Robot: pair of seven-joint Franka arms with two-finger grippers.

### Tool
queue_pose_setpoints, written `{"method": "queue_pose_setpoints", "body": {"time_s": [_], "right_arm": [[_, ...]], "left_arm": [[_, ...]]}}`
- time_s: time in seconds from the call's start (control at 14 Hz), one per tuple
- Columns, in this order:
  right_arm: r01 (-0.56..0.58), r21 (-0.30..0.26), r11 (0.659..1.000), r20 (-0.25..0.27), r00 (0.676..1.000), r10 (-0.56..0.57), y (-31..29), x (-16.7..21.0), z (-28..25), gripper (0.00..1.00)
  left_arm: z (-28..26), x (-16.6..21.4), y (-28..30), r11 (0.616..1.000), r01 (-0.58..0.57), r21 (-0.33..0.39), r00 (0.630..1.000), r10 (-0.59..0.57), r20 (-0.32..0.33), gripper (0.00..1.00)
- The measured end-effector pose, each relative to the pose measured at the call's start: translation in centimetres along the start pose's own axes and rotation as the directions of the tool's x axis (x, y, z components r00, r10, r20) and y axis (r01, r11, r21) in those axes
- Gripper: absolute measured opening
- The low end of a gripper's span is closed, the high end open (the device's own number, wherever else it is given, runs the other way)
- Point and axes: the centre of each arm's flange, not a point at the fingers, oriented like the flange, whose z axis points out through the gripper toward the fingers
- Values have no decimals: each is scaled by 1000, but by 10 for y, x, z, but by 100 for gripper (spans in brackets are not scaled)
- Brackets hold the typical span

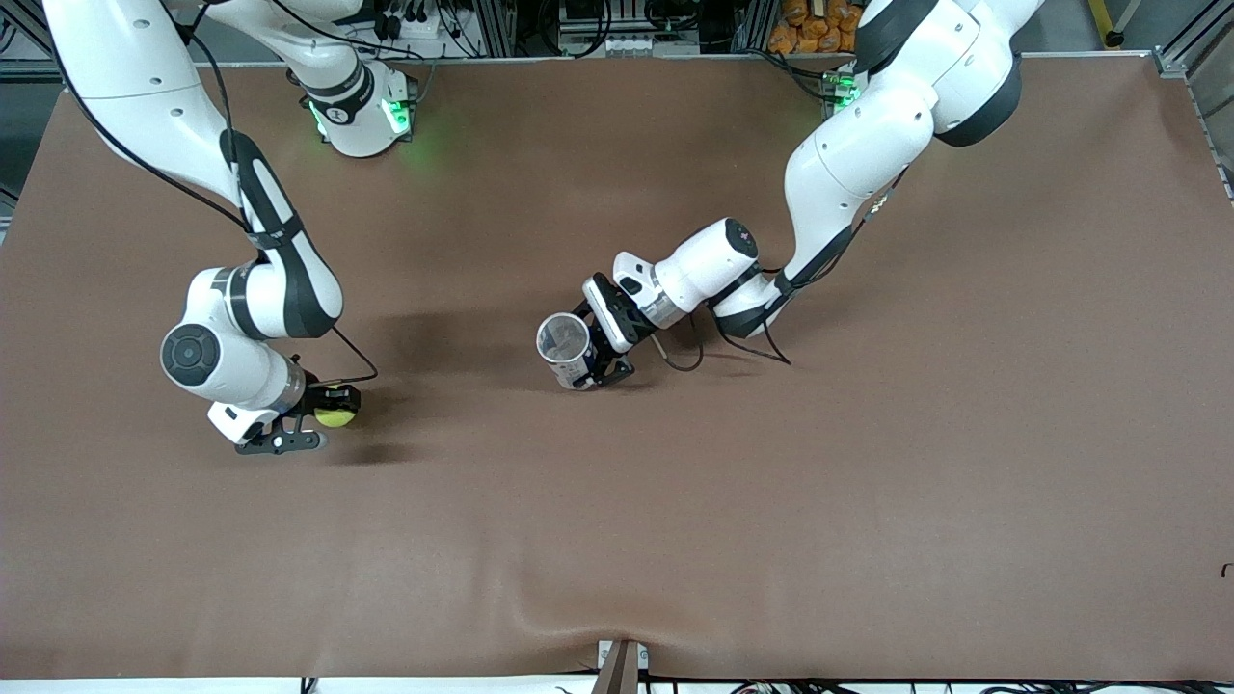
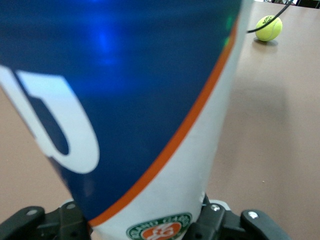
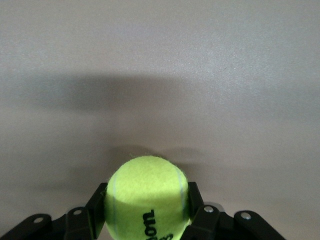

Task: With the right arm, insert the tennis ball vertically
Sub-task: 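Carry the ball with the right gripper over the can opening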

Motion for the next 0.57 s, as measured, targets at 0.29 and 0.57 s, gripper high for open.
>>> {"method": "queue_pose_setpoints", "body": {"time_s": [0.29, 0.57], "right_arm": [[-59, 48, 997, 92, 994, 54, -5, 19, -84, 67], [-234, 102, 967, 108, 969, 223, -52, 28, -172, 67]], "left_arm": [[0, 0, -1, 1000, 1, 2, 1000, -1, -1, 72], [0, 0, -3, 1000, 3, 4, 1000, -3, -1, 72]]}}
